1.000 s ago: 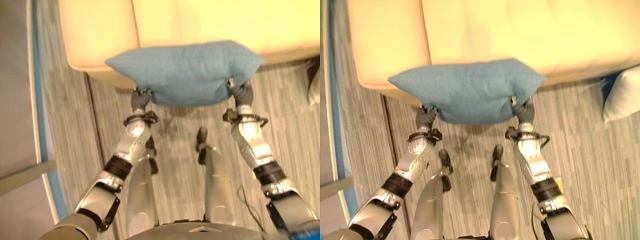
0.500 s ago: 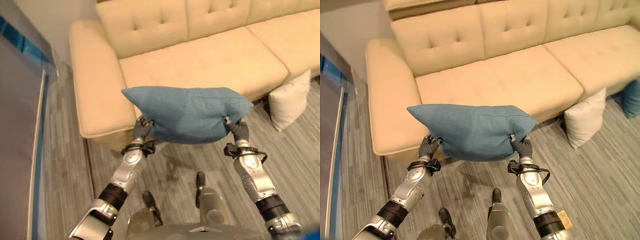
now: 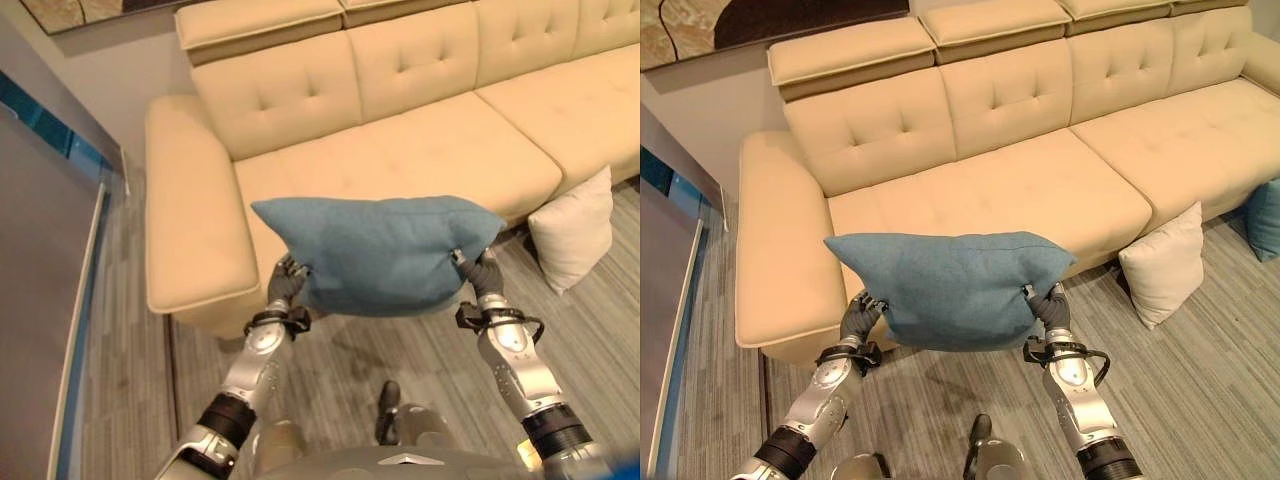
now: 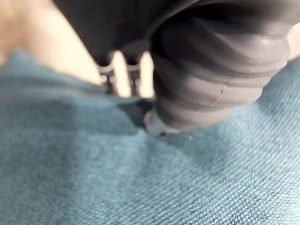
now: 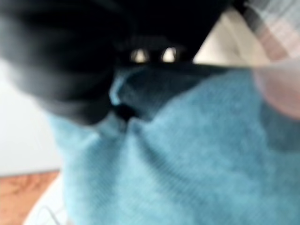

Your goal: Pick up all the scattered cushions and arrange them neatly on the sofa.

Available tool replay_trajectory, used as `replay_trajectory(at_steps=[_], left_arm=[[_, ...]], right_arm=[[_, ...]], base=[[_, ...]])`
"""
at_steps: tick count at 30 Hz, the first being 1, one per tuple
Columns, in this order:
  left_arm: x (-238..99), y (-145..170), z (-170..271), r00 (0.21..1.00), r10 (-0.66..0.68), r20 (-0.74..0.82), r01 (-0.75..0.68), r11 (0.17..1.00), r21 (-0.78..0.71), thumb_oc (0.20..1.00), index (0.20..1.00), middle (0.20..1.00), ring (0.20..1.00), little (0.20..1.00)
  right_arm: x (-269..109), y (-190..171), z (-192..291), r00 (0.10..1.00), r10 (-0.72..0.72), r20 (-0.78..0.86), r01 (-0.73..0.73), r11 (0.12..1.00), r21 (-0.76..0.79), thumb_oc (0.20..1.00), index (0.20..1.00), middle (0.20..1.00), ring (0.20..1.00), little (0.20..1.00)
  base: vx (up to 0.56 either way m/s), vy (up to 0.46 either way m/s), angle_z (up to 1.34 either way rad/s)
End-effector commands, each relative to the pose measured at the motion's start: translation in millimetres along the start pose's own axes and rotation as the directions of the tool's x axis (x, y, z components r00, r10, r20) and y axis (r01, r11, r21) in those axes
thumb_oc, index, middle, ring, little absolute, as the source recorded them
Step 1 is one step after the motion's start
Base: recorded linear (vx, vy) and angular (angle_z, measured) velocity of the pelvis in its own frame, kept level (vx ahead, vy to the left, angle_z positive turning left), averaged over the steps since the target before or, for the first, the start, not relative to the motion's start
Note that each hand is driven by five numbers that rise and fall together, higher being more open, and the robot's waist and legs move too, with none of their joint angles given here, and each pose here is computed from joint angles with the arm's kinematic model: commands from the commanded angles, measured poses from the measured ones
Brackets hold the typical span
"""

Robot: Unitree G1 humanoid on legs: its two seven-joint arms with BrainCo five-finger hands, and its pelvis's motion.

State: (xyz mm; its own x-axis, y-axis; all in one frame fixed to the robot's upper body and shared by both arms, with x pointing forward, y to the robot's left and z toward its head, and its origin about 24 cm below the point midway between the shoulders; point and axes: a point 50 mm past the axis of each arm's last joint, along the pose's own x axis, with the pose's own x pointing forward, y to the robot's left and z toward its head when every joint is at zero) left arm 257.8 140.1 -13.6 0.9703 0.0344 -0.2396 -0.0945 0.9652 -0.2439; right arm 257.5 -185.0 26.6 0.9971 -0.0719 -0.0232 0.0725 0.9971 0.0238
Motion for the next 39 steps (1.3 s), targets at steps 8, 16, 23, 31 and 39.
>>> replay_trajectory(at_steps=[8,16,23,31,39], left_arm=[[0,-40,48,0.953,-0.182,0.241,0.201,0.978,-0.056,0.2,0.2,0.2,0.2,0.2],[2,-36,59,0.945,-0.183,0.271,0.191,0.982,-0.003,0.2,0.2,0.2,0.2,0.2],[5,-31,60,0.948,-0.154,0.278,0.166,0.986,-0.022,0.2,0.2,0.2,0.2,0.2],[3,-35,50,0.954,-0.169,0.249,0.185,0.982,-0.044,0.2,0.2,0.2,0.2,0.2],[3,-45,48,0.951,-0.201,0.235,0.223,0.972,-0.07,0.2,0.2,0.2,0.2,0.2]], right_arm=[[9,31,42,0.966,0.133,0.221,-0.144,0.989,0.038,0.2,0.2,0.2,0.2,0.2],[14,43,52,0.953,0.162,0.257,-0.179,0.983,0.044,0.2,0.2,0.2,0.2,0.2],[19,44,59,0.945,0.172,0.279,-0.188,0.982,0.03,0.2,0.2,0.2,0.2,0.2],[12,33,56,0.947,0.167,0.275,-0.172,0.985,-0.004,0.2,0.2,0.2,0.2,0.2],[7,19,52,0.959,0.125,0.254,-0.131,0.991,0.007,0.2,0.2,0.2,0.2,0.2]], base=[[0.28,0.082,-0.48],[0.22,0.169,-0.18],[0.25,-0.029,0.36],[0.27,-0.135,0.45],[0.13,-0.136,0.53]])
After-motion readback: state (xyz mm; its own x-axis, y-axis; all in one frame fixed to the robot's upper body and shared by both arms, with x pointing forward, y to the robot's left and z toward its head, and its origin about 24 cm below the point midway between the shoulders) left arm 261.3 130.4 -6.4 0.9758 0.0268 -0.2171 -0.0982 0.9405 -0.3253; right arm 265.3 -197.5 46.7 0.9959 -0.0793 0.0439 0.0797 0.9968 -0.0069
